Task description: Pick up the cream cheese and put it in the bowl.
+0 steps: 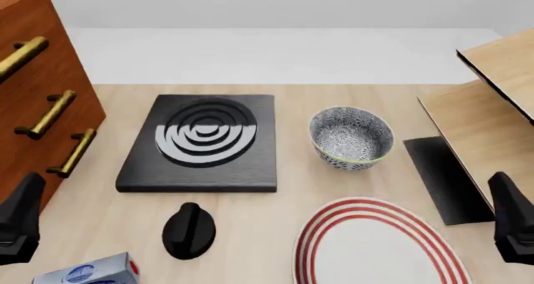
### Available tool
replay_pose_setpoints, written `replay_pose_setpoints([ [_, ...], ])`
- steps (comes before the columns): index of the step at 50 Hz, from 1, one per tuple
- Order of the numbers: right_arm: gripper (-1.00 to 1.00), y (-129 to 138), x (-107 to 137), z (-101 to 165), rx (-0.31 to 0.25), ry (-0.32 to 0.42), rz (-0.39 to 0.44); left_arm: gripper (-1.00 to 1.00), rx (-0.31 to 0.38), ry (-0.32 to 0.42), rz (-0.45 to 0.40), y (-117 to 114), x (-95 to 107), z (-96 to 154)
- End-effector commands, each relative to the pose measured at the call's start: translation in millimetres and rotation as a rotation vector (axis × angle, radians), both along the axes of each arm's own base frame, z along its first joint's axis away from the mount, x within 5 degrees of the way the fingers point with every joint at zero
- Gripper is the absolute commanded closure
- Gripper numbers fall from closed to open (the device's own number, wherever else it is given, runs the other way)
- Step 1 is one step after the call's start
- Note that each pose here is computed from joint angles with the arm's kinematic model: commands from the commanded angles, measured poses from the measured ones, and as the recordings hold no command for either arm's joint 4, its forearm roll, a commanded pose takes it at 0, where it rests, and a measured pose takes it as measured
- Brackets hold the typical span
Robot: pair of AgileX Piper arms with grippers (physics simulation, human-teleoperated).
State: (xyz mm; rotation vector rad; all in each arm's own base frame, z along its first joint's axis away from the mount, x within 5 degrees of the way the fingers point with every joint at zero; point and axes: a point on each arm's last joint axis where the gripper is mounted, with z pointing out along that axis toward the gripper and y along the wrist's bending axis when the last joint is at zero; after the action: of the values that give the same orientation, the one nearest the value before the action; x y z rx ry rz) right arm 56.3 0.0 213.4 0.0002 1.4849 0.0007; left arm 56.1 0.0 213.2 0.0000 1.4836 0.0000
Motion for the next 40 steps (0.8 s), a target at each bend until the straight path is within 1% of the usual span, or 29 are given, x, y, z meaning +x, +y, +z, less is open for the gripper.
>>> replay_pose_setpoints([
  [1,-1.0,1,0,0,-0.002,0.006,0.009,-1.0,0.0,0.0,0.0,0,0,0],
  [2,-1.0,1,0,-1,-0.013,0.012,0.012,-1.0,0.0,0.0,0.0,0,0,0],
  [11,-1.0,2,1,-1,-0.025,0.021,0.027,-1.0,0.0,0.0,0.0,0,0,0],
  [14,-1.0,2,1,2,-0.04,0.013,0.034,-1.0,0.0,0.0,0.0,0,0,0],
  [15,-1.0,3,0,6,-0.041,0.008,0.055,-1.0,0.0,0.0,0.0,0,0,0],
  [17,-1.0,6,-2,12,-0.069,-0.002,0.096,-1.0,0.0,0.0,0.0,0,0,0],
  [18,-1.0,6,-2,12,-0.069,-0.002,0.096,-1.0,0.0,0.0,0.0,0,0,0],
  [21,-1.0,8,-5,22,-0.097,-0.012,0.148,-1.0,0.0,0.0,0.0,0,0,0],
  [22,-1.0,10,-5,28,-0.121,-0.014,0.189,-1.0,0.0,0.0,0.0,0,0,0],
  [24,-1.0,12,-5,33,-0.137,-0.008,0.224,-1.0,0.0,0.0,0.0,0,0,0],
  [25,-1.0,15,-4,38,-0.155,-0.004,0.27,-1.0,0.0,0.0,0.0,0,0,0],
  [26,-1.0,15,-4,38,-0.155,-0.004,0.271,-1.0,0.0,0.0,0.0,0,0,0],
  [27,-1.0,18,-3,45,-0.164,0.0,0.311,-1.0,0.0,0.0,0.0,0,0,0],
  [28,-1.0,18,-3,45,-0.164,0.0,0.311,-1.0,0.0,0.0,0.0,0,0,0],
  [29,-1.0,19,-3,47,-0.172,-0.005,0.33,-1.0,0.0,0.0,0.0,0,0,0],
  [30,-1.0,22,-1,50,-0.191,0.003,0.367,-1.0,0.0,0.0,0.0,0,0,0],
  [31,-1.0,24,1,51,-0.199,0.009,0.382,-1.0,0.0,0.0,0.0,0,0,0],
  [33,-1.0,31,6,53,-0.22,0.023,0.449,-1.0,0.0,0.0,0.0,0,0,0],
  [34,-1.0,31,6,53,-0.22,0.023,0.449,-1.0,0.0,0.0,0.0,0,0,0],
  [35,-1.0,38,11,53,-0.248,0.039,0.506,-1.0,0.0,0.0,0.0,0,0,0],
  [37,-1.0,43,14,54,-0.259,0.048,0.536,-1.0,0.0,0.0,0.0,0,0,0],
  [38,-1.0,43,14,54,-0.259,0.048,0.536,-1.0,0.0,0.0,0.0,0,0,0],
  [39,-1.0,47,16,54,-0.269,0.055,0.568,-1.0,0.0,0.0,0.0,0,0,0],
  [40,-1.0,50,18,54,-0.267,0.061,0.584,-1.0,0.0,0.0,0.0,0,0,0],
])
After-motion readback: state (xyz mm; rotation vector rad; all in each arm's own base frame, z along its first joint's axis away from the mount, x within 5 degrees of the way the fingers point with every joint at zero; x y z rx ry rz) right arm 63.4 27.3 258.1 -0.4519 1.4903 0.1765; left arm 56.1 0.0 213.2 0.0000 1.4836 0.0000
